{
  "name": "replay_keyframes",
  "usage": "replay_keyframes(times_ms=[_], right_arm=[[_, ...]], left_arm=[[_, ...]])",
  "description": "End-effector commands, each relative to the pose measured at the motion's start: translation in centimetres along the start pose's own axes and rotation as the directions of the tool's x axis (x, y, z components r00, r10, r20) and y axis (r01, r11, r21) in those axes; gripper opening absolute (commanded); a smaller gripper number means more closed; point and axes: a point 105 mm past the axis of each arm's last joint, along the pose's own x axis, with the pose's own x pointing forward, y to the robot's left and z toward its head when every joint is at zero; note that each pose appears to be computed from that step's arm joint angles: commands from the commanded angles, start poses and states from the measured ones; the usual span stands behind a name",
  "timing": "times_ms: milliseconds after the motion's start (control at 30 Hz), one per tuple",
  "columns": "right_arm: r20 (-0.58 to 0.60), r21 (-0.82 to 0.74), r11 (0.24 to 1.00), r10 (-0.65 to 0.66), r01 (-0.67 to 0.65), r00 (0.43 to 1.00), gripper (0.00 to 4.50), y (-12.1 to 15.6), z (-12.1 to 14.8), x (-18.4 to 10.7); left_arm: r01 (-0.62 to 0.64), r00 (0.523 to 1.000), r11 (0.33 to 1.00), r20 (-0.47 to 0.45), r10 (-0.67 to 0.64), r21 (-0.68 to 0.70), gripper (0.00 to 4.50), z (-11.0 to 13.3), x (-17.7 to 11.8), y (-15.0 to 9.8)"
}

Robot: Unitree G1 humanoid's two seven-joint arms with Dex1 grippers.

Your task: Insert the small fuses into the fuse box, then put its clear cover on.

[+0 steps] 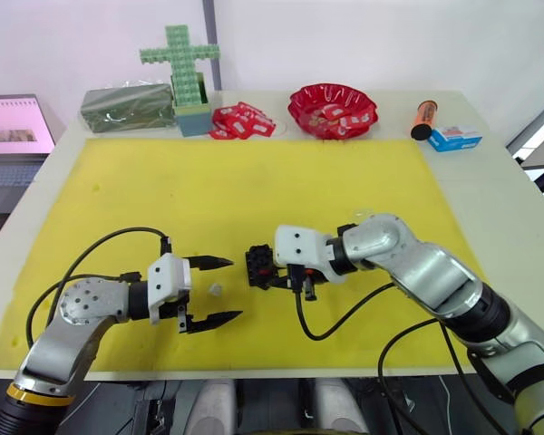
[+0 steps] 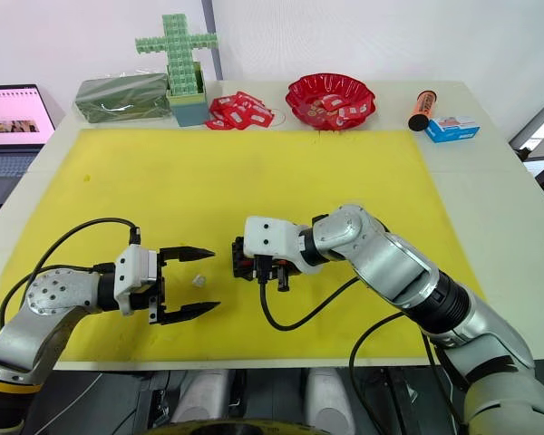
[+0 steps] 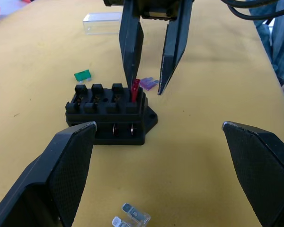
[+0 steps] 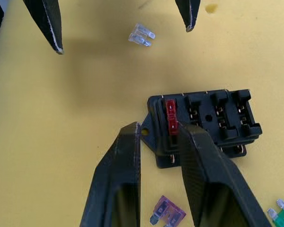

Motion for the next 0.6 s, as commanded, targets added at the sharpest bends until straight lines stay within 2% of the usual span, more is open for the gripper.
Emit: replay_keyframes(times_ms=[33,267,467,567,600], right_arm=[[0.046,-0.045,0.999,-0.028,0.030,0.999,1.04,-0.7,1.4,-1.0],[0.095,-0.054,0.998,-0.037,0.043,0.995,1.04,-1.0,2.3,-1.7],[0.117,-0.054,0.998,-0.039,0.045,0.992,1.04,-1.0,2.6,-1.8],[0.119,-0.041,0.998,-0.041,0.046,0.992,0.41,-1.0,2.4,-1.5],[0.118,-0.041,0.998,-0.040,0.045,0.992,0.06,-0.9,2.3,-1.4]], left_arm=[[0.007,1.000,0.999,0.017,-0.008,0.043,4.50,1.3,0.3,-0.2],[0.002,1.000,0.999,0.020,-0.003,0.050,4.50,1.9,0.2,0.0],[0.001,1.000,0.999,0.017,-0.001,0.047,4.50,1.5,0.1,-0.1],[-0.008,1.000,0.999,0.018,0.007,0.043,4.50,1.1,0.3,0.4],[-0.010,1.000,0.999,0.019,0.009,0.044,4.50,1.1,0.3,0.5]])
